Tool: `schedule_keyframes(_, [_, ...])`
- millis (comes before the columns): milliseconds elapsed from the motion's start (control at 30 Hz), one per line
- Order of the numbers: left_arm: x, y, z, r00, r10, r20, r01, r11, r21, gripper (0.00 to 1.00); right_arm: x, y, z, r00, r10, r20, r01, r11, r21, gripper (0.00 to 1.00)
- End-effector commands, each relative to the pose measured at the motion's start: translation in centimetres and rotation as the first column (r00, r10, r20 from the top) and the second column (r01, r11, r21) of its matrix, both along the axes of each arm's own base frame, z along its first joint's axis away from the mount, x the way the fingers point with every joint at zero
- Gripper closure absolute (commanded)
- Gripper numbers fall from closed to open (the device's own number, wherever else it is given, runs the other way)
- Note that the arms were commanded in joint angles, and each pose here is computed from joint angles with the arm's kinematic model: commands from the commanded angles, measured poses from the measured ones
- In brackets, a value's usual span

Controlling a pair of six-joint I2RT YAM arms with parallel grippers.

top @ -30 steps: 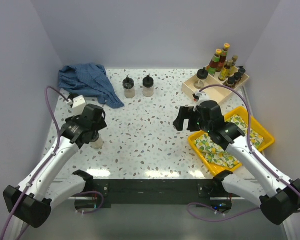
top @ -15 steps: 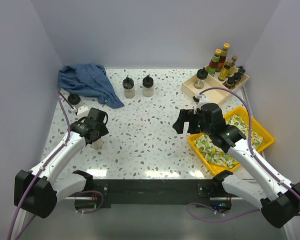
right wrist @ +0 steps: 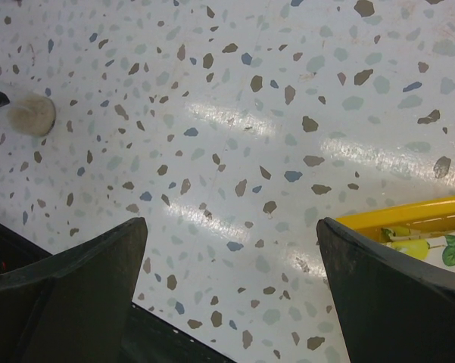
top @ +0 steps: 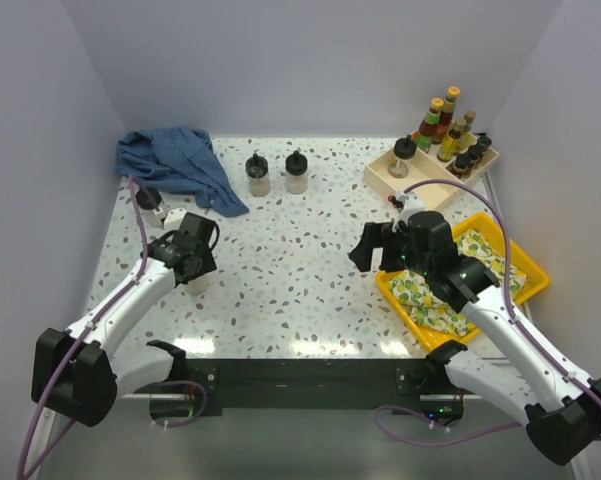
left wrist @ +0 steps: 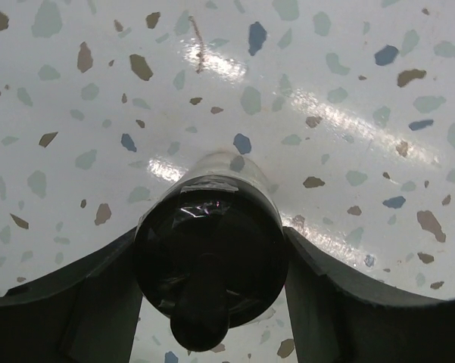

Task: Organize the condiment bottles
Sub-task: Move the bottle to the center of the board.

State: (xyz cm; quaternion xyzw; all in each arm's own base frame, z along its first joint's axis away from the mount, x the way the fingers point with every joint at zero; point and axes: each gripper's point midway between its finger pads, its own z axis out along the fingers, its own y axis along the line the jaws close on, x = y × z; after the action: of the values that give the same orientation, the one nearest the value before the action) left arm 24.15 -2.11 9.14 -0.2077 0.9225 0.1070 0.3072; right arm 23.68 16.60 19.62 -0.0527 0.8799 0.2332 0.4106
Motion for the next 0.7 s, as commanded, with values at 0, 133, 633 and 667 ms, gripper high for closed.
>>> schedule_keyframes(0, [2.3,-5.0,3.4,0.966,-0.221,0.131,0.226,0.974,-0.026,0.90,-0.6,-0.4,0.2,1.000,0.005,0.022,-0.005,1.000,0.003,0.01])
schedule_keyframes(133, [2.5,-11.1,5.6,0.909,-0.375,0.180,0.388,0.921,-0.039,0.94,-1.0,-0.7,-0.2,1.000,0.003,0.005,-0.003,1.000,-0.016,0.01])
schedule_keyframes(633, [1.8,-29.0,4.9,0.673,-0.725,0.145,0.736,0.675,-0.043,0.89,-2.6,-3.1,-1.2,0.997,-0.070,0.014,0.070,0.997,-0.039,0.01])
schedule_keyframes(667, [1.8,-29.4,4.6,0.666,-0.730,0.151,0.743,0.667,-0.052,0.82,-2.7,-3.2,-1.3,0.997,-0.073,0.008,0.073,0.997,-0.041,0.01])
